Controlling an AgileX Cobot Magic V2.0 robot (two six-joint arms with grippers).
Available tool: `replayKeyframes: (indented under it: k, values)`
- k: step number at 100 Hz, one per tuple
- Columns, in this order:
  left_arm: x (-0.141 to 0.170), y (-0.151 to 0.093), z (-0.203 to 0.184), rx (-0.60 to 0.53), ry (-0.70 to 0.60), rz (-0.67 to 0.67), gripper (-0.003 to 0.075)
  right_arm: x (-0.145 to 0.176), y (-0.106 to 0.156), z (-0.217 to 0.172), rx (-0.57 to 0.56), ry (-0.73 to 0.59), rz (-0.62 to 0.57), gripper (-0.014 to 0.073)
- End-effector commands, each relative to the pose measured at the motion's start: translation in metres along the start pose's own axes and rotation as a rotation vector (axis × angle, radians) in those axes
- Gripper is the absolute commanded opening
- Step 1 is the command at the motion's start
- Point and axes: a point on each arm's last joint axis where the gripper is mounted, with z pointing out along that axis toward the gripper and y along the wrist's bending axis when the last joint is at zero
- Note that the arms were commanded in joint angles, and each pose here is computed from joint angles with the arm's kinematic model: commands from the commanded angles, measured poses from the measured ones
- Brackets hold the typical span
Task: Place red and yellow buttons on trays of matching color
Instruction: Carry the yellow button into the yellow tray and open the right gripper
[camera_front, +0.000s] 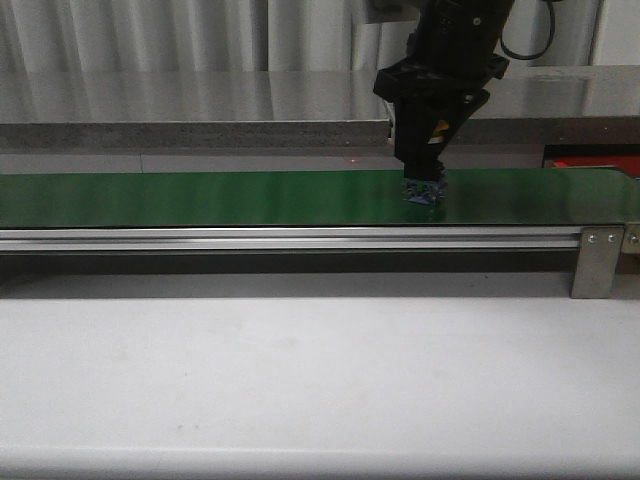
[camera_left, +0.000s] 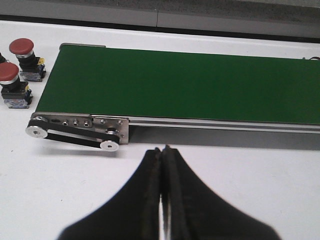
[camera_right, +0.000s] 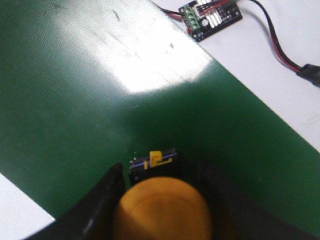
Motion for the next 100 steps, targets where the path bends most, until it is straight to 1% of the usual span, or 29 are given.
replayKeyframes:
  k: [1,11,23,24,30,31,32,36,37,38,55,66,77,92,100]
  values:
    - [-0.014,0.000,-0.005,-0.005,-0.097,-0.009,-0.0019,-0.010,-0.005,-0.047,0.060,-0.115,0.011,0.0104]
    - [-0.014,0.000,-0.005,-0.005,-0.097,-0.009,-0.0019,-0.010,-0.012,-0.071,0.077,-0.144,0.032,0.0104]
    - [-0.014,0.000,-0.005,-0.005,-0.097,-0.009,-0.0019,0.004,-0.031,-0.105,0.109,-0.154,0.095,0.0104]
    - [-0.014,0.000,-0.005,-0.005,-0.097,-0.009,-0.0019,0.007,-0.036,-0.109,0.116,-0.154,0.112,0.0104]
    - [-0.014,0.000,-0.005,-0.005,-0.097,-0.009,-0.0019,0.017,-0.048,-0.125,0.132,-0.158,0.166,0.0104]
    - [-0.014,0.000,-0.005,-0.005,-0.097,-0.009,-0.0019,0.021,-0.054,-0.129,0.139,-0.160,0.189,0.0104]
    - [-0.014,0.000,-0.005,-0.005,-0.097,-0.009,-0.0019,0.021,-0.053,-0.131,0.139,-0.162,0.192,0.0104]
    - [-0.014,0.000,-0.005,-0.005,-0.097,-0.009,-0.0019,0.031,-0.067,-0.142,0.153,-0.168,0.250,0.0104]
    - [-0.014,0.000,-0.005,-0.005,-0.097,-0.009,-0.0019,0.031,-0.066,-0.144,0.152,-0.171,0.250,0.0104]
    - [-0.014,0.000,-0.005,-0.005,-0.097,-0.009,-0.0019,0.035,-0.072,-0.148,0.159,-0.174,0.271,0.0104]
    - [-0.014,0.000,-0.005,-0.005,-0.097,-0.009,-0.0019,0.077,-0.110,-0.180,0.214,-0.184,0.424,0.0104]
    - [-0.014,0.000,-0.005,-0.005,-0.097,-0.009,-0.0019,0.107,-0.135,-0.187,0.250,-0.159,0.522,0.0104]
    - [-0.014,0.000,-0.005,-0.005,-0.097,-0.009,-0.0019,0.138,-0.158,-0.186,0.270,-0.122,0.619,0.0104]
    - [-0.014,0.000,-0.005,-0.005,-0.097,-0.009,-0.0019,0.186,-0.188,-0.178,0.291,-0.095,0.774,0.0104]
    - [-0.014,0.000,-0.005,-0.005,-0.097,-0.009,-0.0019,0.208,-0.198,-0.171,0.301,-0.093,0.837,0.0104]
